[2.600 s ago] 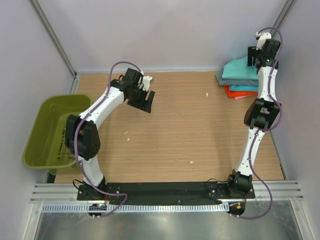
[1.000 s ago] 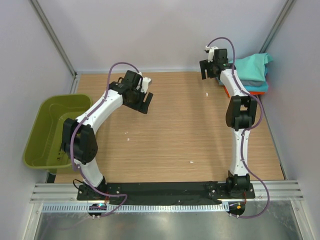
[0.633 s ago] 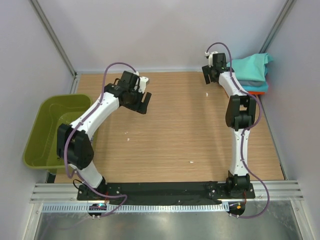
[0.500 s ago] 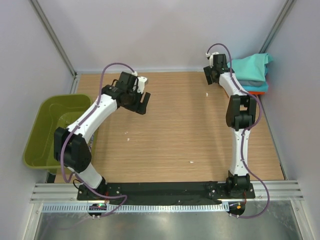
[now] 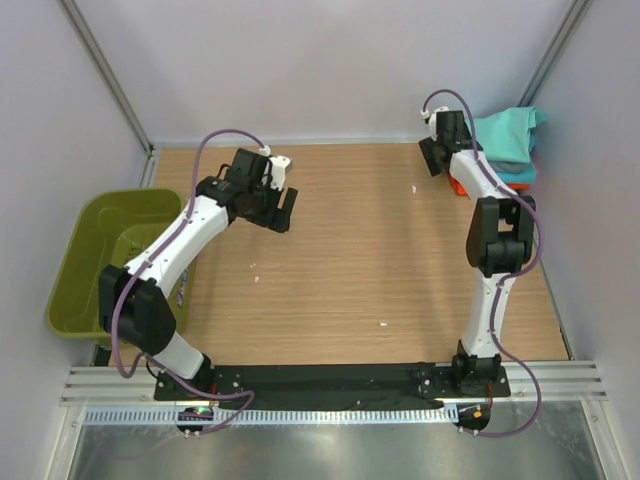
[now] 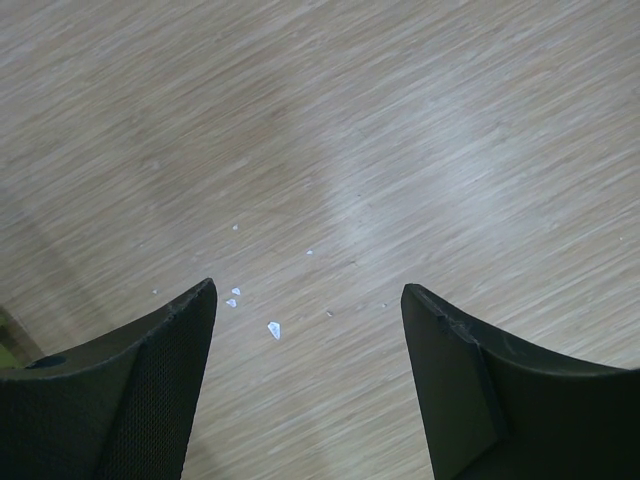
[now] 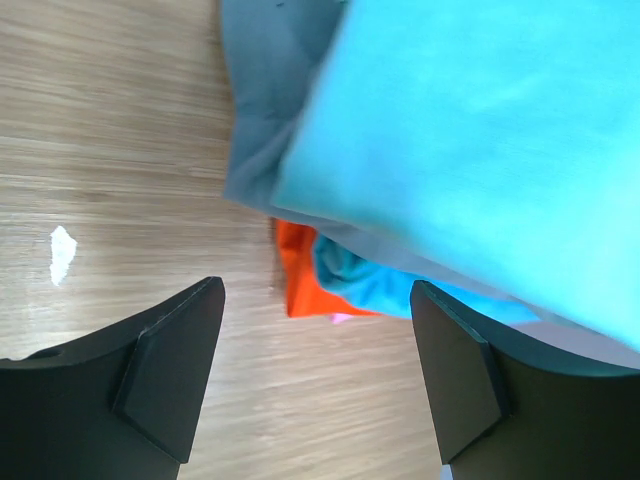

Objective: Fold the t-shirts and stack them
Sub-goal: Neatly place the folded tshirt to the corner

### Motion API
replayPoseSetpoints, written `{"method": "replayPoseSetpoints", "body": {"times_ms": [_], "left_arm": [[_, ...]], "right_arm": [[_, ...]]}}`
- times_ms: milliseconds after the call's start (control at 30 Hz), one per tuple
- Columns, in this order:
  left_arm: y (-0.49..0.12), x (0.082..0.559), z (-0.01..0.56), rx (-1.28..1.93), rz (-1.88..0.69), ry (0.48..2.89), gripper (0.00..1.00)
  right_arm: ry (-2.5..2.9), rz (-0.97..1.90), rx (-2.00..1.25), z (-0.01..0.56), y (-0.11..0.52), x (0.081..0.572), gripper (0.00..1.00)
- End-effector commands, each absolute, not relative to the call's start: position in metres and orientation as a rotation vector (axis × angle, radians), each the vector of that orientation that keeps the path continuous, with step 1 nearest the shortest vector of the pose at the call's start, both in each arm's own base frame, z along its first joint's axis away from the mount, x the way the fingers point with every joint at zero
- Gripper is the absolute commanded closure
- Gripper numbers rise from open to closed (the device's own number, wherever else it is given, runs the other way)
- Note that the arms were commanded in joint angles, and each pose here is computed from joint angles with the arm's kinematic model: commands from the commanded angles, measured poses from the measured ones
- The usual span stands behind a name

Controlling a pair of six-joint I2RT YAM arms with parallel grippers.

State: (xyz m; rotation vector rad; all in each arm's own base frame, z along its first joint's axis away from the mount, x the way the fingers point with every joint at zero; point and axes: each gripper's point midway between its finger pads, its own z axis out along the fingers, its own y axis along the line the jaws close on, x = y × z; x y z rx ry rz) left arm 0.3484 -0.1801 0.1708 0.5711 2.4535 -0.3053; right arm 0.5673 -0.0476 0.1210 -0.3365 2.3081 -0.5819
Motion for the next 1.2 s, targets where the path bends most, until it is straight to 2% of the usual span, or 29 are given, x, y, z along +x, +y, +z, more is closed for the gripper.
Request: {"method": "replayPoseSetpoints", "body": {"times_ms": [0, 100, 167, 300, 333, 400, 433, 733, 1000, 1167], "left_arm": [[-0.182, 0.346, 0.202, 0.544, -0.352, 2.347, 0.25], [-0.179, 0.340, 0.209, 0.542, -0.356, 2.323, 0.24], [-0.175, 0.339, 0.212, 0.539, -0.348, 2.313, 0.24], [-0.147, 0.350, 0.240, 0.446, -0.252, 2.243, 0.24], [-0.131, 0.356, 0.246, 0.385, -0.163, 2.231, 0.22], [-0.113, 0.361, 0.257, 0.321, -0.094, 2.224, 0.09], [-0.103, 0.364, 0.262, 0.286, -0.037, 2.220, 0.01], [-0.092, 0.371, 0.299, 0.219, 0.028, 2.196, 0.00], [-0.101, 0.374, 0.325, 0.196, -0.039, 2.158, 0.00], [-0.103, 0.371, 0.322, 0.208, -0.058, 2.164, 0.00]], "right_arm": [[2.188, -0.649, -0.283, 0.182, -0.063, 0.562, 0.19], [2.183, -0.605, -0.293, 0.196, -0.057, 0.551, 0.19], [2.144, -0.510, -0.293, 0.226, -0.045, 0.541, 0.18], [2.042, -0.154, -0.299, 0.284, 0.005, 0.510, 0.13], [1.958, -0.022, -0.302, 0.319, 0.025, 0.492, 0.11], [1.919, 0.055, -0.250, 0.332, 0.036, 0.475, 0.00], [1.902, 0.102, -0.192, 0.344, 0.039, 0.461, 0.00], [2.157, -0.029, 0.167, 0.325, 0.003, 0.387, 0.00], [2.099, 0.055, 0.132, 0.348, 0.013, 0.344, 0.00], [2.102, -0.020, 0.185, 0.333, -0.001, 0.328, 0.00]]}}
